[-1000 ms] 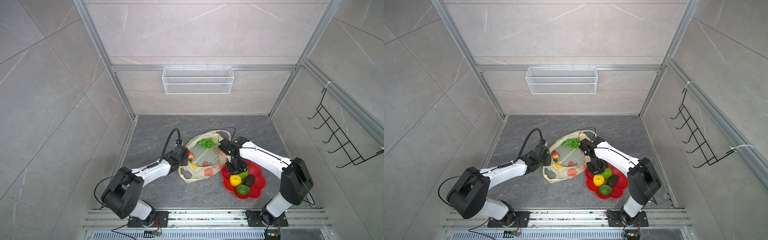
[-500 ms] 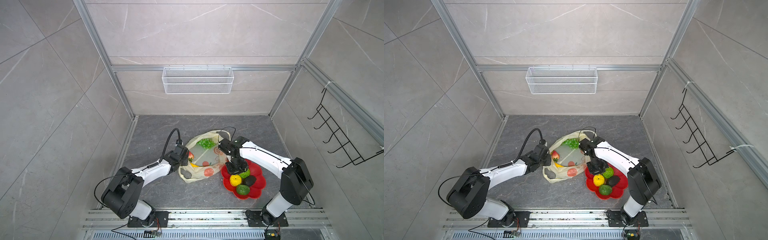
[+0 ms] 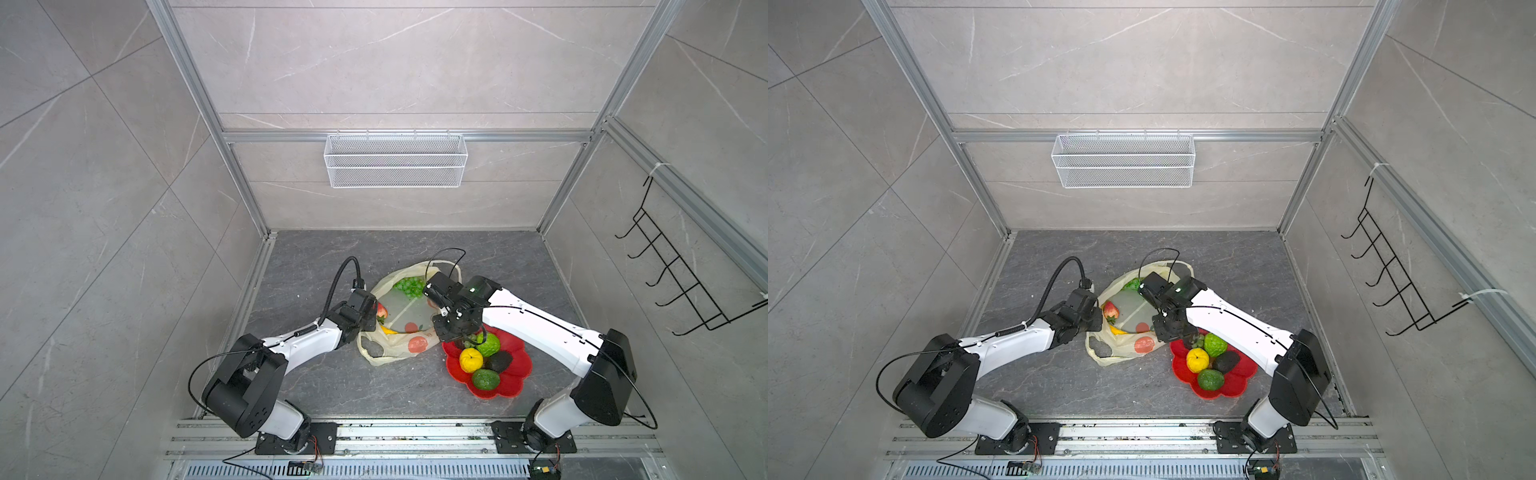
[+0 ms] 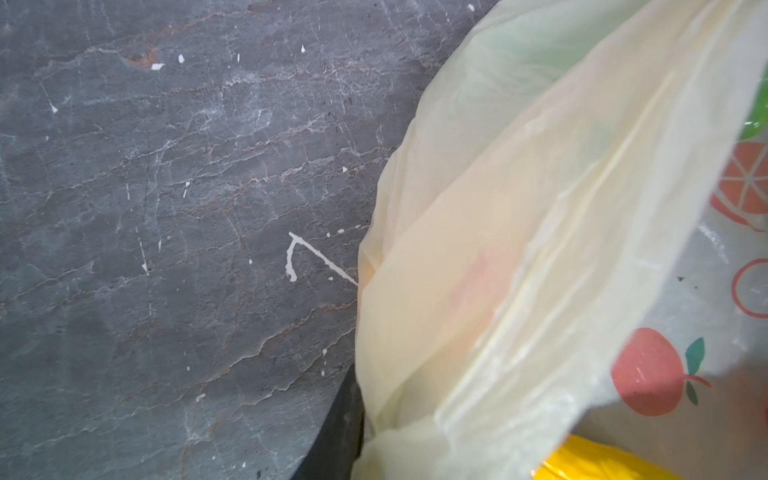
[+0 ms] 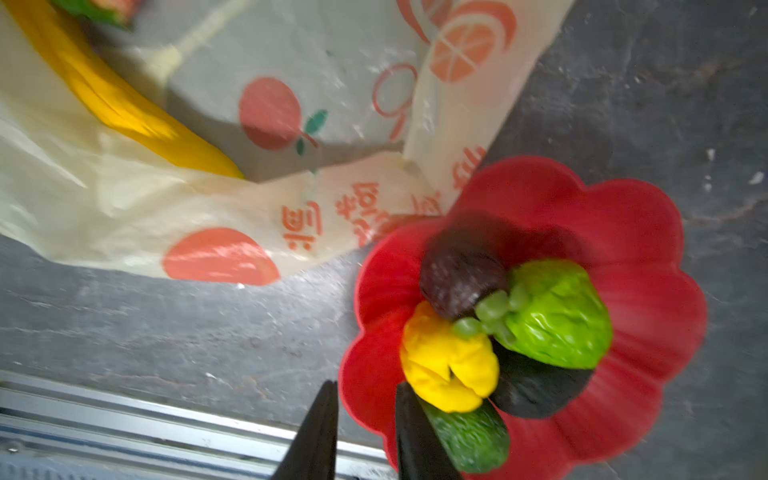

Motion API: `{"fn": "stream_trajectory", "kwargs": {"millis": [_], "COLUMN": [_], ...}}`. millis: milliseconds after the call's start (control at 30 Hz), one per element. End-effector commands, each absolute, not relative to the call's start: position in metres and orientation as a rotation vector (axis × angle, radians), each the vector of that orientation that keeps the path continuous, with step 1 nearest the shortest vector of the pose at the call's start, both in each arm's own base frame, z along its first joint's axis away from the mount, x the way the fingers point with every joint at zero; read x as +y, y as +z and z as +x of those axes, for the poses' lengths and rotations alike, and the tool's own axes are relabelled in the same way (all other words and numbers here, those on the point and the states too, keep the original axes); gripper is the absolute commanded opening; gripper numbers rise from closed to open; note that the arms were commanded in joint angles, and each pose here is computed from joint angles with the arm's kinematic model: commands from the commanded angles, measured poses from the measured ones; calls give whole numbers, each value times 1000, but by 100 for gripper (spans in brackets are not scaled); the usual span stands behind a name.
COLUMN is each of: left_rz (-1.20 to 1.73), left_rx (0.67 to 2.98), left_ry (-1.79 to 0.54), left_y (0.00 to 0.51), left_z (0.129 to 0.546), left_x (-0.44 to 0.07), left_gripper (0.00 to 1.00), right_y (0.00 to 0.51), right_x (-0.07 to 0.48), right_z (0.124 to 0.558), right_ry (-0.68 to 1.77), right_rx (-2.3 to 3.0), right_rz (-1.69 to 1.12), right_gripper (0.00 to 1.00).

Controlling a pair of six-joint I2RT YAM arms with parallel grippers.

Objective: Take the fake fruits out of the plastic bag
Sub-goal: 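Move the open right gripper back into the bag toward the red pear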

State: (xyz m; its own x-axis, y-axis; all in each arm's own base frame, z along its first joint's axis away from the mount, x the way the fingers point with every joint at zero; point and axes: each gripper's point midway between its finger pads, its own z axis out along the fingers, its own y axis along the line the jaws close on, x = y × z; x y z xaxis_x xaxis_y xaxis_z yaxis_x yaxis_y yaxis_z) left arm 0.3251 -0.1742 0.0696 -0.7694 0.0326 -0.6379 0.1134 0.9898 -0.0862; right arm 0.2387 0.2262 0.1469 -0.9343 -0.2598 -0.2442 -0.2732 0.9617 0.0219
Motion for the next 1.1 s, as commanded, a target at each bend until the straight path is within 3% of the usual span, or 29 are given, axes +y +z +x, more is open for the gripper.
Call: {"fn": "stream_trajectory", "kwargs": {"millis": [0, 333, 567, 1067], "left_rz": [69, 49, -1, 31], "left_rx": [2392, 2481, 2487, 2544], "left_ry": [-226, -223, -223, -280], "left_y": [85, 65, 61, 47], "left_z": [331, 332, 332, 333], "left_x": [-180, -186, -179, -193], "left_gripper": [20, 20, 20, 20], "right_y": [152, 120, 75, 36], "right_x": [263, 339, 360, 382], "right_z": [264, 306, 319, 323], "right_ry": [273, 658, 656, 717], "right_rx": [2749, 2599, 2632, 2656], "right_rz": [-244, -60, -49, -63], "right_gripper": [28, 31, 31, 35]}}
